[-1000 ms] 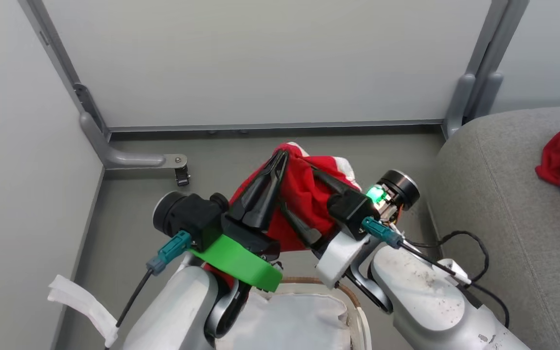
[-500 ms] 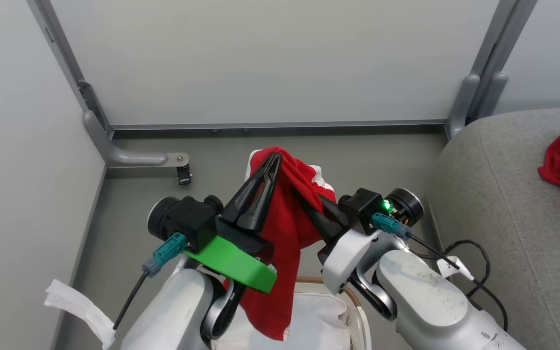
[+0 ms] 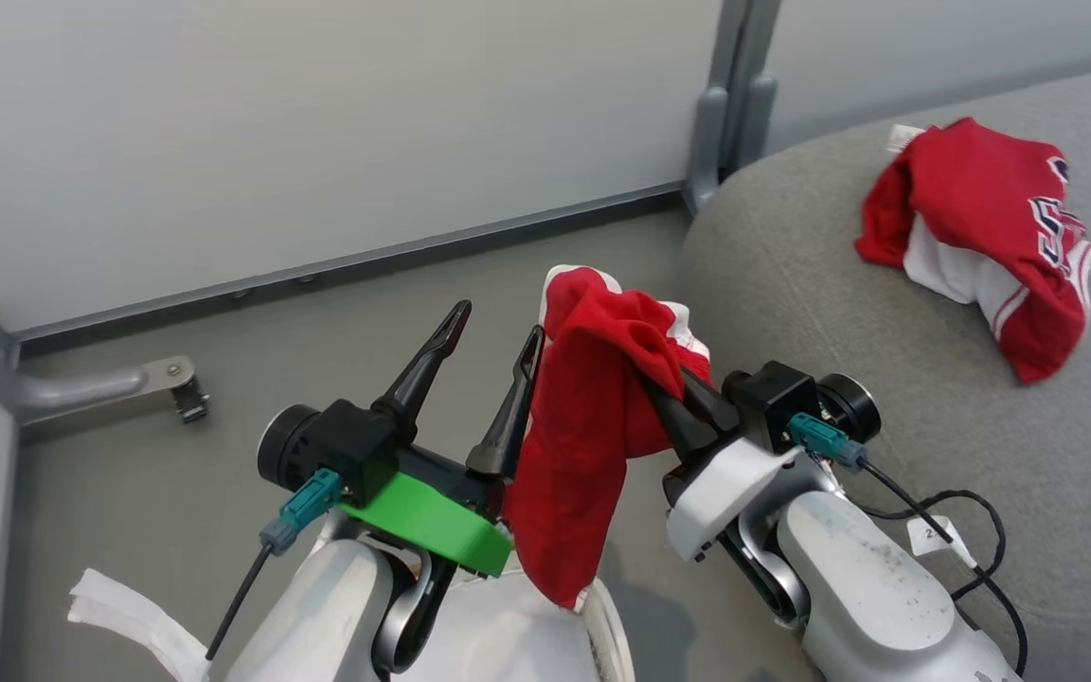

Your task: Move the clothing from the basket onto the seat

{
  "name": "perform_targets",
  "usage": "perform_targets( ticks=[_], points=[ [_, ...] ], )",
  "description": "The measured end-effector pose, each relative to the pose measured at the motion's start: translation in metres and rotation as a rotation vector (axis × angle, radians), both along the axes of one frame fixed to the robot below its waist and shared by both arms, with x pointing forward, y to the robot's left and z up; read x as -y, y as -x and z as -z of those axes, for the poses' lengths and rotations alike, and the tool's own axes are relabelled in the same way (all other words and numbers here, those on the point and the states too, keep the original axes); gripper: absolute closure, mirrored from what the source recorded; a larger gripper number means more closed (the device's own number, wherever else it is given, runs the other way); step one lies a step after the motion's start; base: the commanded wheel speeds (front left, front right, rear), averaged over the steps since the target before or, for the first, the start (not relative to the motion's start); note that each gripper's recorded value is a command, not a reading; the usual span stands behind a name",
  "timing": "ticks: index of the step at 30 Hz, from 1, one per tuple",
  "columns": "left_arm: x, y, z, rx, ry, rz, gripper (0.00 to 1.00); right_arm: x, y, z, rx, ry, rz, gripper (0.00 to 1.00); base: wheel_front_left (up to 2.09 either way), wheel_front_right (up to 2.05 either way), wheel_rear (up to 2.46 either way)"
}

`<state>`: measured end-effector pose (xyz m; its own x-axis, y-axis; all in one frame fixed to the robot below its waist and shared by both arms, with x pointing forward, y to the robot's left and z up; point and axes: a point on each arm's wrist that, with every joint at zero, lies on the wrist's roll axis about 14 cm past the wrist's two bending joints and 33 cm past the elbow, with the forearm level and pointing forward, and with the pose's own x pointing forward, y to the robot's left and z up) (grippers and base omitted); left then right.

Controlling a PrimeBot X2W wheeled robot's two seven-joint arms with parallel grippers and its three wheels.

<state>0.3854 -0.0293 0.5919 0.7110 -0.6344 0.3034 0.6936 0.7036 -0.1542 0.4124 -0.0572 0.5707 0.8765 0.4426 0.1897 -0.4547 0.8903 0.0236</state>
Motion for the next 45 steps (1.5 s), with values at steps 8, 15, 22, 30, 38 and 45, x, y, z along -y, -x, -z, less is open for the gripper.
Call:
perform_targets(
  ticks=[8, 15, 22, 30, 38, 45],
  points=[
    [0.063, 0.007, 0.014, -0.034, -0.007, 0.187, 0.00, 0.090, 0.021, 0.017, -0.031, 0.004, 0.263, 1.00, 0.00, 0.00, 0.00],
    [0.108, 0.022, 0.030, -0.076, -0.015, 0.335, 0.00, 0.156, 0.045, 0.035, -0.073, 0.047, 0.465, 1.00, 0.00, 0.00, 0.00],
    [0.112, 0.016, 0.065, -0.144, -0.052, 0.378, 0.00, 0.215, 0.022, -0.015, 0.060, 0.244, 0.589, 1.00, 0.00, 0.00, 0.00],
    [0.086, -0.005, 0.106, -0.230, -0.086, 0.335, 0.00, 0.266, -0.027, -0.144, 0.338, 0.508, 0.703, 1.00, 0.00, 0.00, 0.00],
    [0.056, -0.027, 0.134, -0.287, -0.094, 0.277, 0.00, 0.316, -0.064, -0.184, 0.310, 0.682, 0.862, 1.00, 0.00, 0.00, 0.00],
    [0.027, -0.046, 0.152, -0.326, -0.099, 0.206, 0.00, 0.351, -0.096, -0.136, 0.133, 0.663, 0.966, 1.00, 0.00, 0.00, 0.00]
  ],
)
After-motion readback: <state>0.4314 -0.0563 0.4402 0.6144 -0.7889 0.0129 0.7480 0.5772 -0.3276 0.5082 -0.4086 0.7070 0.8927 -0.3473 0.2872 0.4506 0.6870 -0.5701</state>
